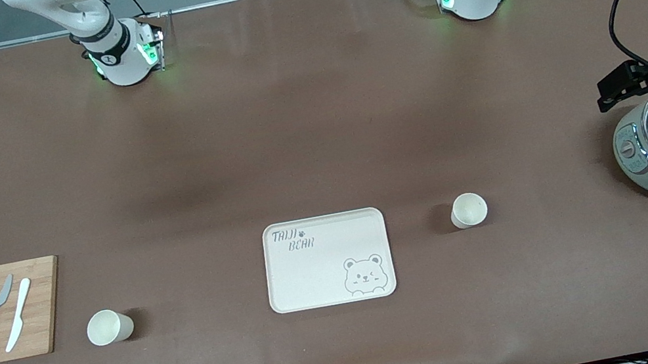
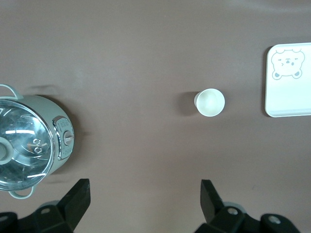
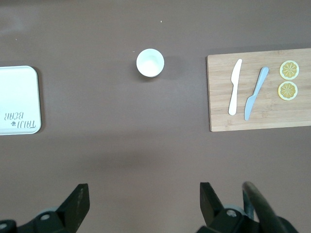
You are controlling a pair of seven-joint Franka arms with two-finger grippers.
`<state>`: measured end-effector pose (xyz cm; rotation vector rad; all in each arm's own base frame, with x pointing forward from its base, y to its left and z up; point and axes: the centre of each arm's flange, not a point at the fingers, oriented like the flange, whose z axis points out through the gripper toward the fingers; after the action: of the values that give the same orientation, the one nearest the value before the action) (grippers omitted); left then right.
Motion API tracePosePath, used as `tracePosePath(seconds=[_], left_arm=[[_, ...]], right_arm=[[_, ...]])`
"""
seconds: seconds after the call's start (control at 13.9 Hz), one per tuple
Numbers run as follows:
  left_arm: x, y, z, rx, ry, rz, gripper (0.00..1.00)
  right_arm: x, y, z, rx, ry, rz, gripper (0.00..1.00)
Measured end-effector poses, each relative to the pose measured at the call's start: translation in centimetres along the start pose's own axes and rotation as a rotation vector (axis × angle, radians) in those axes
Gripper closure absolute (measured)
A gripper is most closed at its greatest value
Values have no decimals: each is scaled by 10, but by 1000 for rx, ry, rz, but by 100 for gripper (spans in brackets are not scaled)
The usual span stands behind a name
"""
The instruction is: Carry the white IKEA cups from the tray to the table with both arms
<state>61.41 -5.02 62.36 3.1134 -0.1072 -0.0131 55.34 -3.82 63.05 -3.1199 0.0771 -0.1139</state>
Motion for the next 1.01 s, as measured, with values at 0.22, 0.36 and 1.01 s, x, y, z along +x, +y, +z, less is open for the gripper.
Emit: tracePosePath(seconds=[0.22, 0.36, 1.01], left_arm=[[0, 0, 1, 0, -2, 2, 0], [0, 5, 3, -1, -6, 10, 0], [1, 18, 11, -1, -22, 34, 0]], right_arm=[[0, 0, 0, 0, 0, 0, 0], [0, -1, 0, 0, 0, -1, 0], [0, -2, 0, 0, -2, -3, 0]])
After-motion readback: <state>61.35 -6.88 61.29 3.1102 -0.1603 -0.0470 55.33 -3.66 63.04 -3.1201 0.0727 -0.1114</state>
